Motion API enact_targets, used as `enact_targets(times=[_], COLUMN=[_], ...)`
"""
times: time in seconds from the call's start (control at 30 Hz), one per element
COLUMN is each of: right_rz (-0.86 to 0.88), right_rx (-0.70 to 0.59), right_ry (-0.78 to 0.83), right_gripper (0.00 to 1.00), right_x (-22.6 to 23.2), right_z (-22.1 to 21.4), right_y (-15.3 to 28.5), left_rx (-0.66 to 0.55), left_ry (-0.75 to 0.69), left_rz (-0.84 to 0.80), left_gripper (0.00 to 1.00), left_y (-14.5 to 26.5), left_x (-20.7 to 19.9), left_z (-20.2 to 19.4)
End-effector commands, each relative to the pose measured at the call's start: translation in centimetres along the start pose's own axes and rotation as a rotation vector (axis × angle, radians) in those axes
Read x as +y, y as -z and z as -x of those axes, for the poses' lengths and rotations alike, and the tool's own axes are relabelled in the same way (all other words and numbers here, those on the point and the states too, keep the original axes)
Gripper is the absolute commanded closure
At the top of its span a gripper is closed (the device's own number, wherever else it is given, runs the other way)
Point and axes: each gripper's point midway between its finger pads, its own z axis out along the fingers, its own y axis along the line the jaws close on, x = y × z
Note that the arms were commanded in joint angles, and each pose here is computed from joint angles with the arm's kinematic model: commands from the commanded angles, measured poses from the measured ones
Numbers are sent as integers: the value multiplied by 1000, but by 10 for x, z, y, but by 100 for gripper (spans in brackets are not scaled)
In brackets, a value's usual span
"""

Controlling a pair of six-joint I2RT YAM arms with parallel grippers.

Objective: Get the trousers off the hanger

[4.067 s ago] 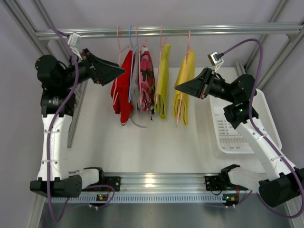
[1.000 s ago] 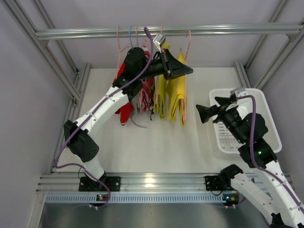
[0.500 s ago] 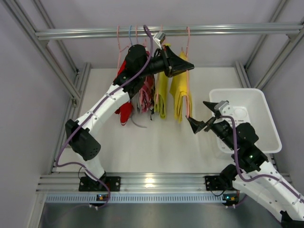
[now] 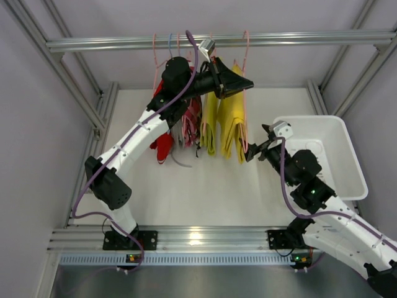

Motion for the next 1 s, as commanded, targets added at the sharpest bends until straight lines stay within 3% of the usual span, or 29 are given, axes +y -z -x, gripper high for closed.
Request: enact_targets(times=[0.0, 0.27, 0.57, 0.97], right_rz=[-10, -16, -63, -94], right_rx=[-145, -143, -144, -120], right_ry=[-37, -54, -8, -10], right_gripper=[11, 11, 21, 23], right_x=[-1, 1, -8, -16], right_z=[49, 47, 42, 29], right_y=[-6, -17, -18, -24], left_rx=[-78, -74, -58, -38], left_ry=[-235, -233, -230, -232], left_rz=[-284, -300, -314, -347], left_gripper=[100, 100, 100, 100], left_y=[29, 33, 35, 36], left_x=[-119, -128, -136, -147], left_z=[8, 5, -2, -11])
